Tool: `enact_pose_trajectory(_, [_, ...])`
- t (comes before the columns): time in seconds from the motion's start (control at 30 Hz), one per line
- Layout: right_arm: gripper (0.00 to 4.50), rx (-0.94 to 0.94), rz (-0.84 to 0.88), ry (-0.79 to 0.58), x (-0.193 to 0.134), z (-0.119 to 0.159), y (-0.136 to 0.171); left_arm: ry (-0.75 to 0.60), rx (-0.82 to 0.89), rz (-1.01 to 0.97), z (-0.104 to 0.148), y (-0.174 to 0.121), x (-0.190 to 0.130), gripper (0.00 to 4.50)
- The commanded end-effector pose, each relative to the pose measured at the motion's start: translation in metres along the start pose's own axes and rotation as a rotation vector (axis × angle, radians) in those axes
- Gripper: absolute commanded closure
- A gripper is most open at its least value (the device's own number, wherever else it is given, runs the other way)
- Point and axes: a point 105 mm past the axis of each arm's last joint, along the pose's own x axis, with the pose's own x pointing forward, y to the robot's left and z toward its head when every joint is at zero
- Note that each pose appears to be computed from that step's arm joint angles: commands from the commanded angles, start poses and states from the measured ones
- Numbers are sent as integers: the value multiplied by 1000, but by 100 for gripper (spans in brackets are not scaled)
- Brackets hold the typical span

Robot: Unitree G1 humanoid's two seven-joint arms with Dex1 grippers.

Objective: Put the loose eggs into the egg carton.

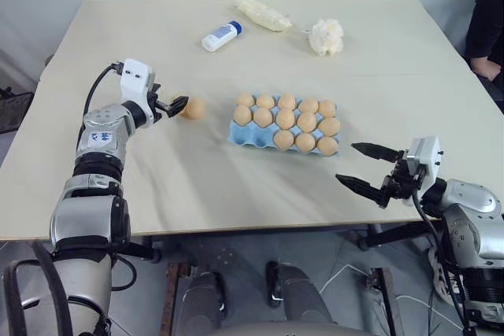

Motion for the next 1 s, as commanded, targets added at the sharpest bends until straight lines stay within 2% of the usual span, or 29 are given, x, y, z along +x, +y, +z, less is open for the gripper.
enact_pose_trajectory(0.03, [0,-37,-19,-37,-4,12,0,-5,23,18,11,2,3,3])
enact_pose_trajectory(0.5, [0,-40,-38,-40,-7,12,2,37,11,57,7,0,11,3])
enact_pose_trajectory(1.0, [0,-57,-123,-94,-8,15,-7,98,11,54,-6,-15,21,3])
